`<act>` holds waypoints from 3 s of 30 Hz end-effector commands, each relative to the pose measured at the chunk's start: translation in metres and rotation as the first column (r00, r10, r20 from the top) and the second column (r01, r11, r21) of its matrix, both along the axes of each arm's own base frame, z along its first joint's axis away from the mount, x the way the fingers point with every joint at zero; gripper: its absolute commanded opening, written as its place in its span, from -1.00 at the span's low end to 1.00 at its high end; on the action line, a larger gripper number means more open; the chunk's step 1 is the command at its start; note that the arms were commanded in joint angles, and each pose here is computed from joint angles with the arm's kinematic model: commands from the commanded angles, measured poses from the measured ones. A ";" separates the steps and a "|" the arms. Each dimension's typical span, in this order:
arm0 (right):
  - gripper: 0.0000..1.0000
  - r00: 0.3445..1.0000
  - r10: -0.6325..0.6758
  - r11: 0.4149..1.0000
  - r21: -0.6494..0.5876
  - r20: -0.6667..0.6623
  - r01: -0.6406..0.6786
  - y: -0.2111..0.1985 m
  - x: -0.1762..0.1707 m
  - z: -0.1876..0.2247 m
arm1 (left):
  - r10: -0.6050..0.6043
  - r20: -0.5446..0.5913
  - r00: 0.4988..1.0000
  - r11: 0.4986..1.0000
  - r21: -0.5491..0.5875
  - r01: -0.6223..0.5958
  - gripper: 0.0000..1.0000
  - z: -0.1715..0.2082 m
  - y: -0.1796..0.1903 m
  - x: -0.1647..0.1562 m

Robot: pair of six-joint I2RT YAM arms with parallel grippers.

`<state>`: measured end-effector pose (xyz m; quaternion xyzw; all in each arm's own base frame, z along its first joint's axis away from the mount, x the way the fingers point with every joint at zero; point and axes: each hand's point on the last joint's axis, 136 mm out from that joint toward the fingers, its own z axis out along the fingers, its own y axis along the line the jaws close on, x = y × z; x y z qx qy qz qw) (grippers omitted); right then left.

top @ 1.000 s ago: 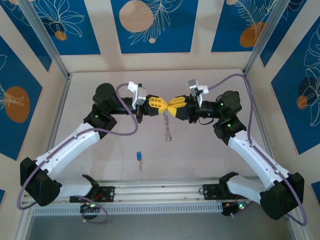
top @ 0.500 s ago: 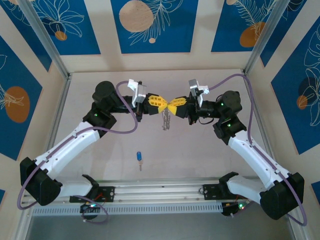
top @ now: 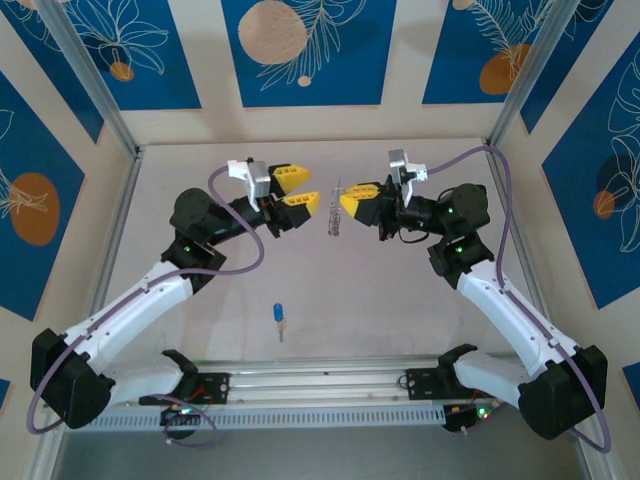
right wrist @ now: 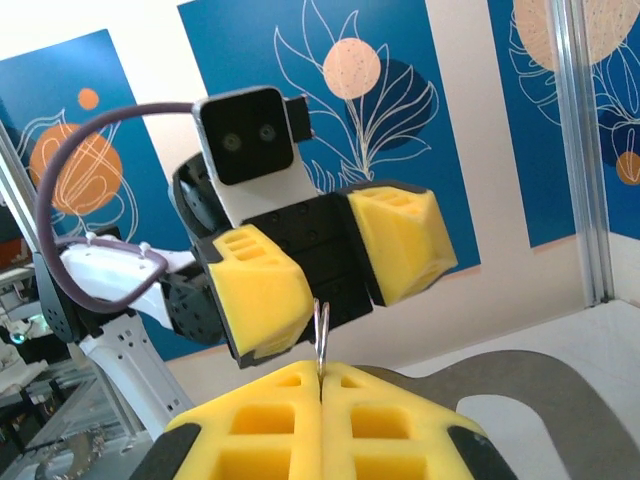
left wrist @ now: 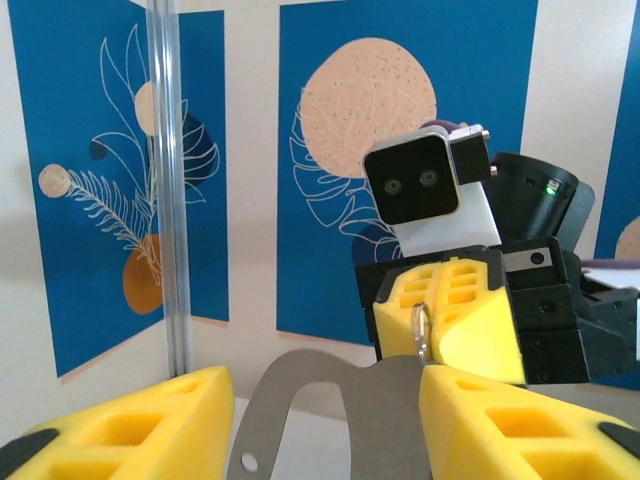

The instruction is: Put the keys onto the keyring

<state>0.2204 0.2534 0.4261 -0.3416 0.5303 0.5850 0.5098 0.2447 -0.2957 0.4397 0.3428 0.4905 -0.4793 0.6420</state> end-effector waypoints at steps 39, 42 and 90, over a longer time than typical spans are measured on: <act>-1.00 1.000 -0.009 0.995 0.099 -0.020 0.011 0.001 0.011 0.007 | -0.312 -0.063 0.948 0.927 -0.240 0.289 -0.03 0.017 -0.024 0.001; -1.00 1.000 -0.020 0.995 0.102 -0.024 0.022 0.000 0.012 0.006 | -0.313 -0.062 0.948 0.926 -0.242 0.290 0.00 0.017 -0.023 0.000; -1.00 0.999 -0.022 0.994 0.110 -0.038 0.027 0.002 0.015 0.004 | -0.315 -0.072 0.946 0.927 -0.238 0.291 -0.34 0.010 -0.035 0.002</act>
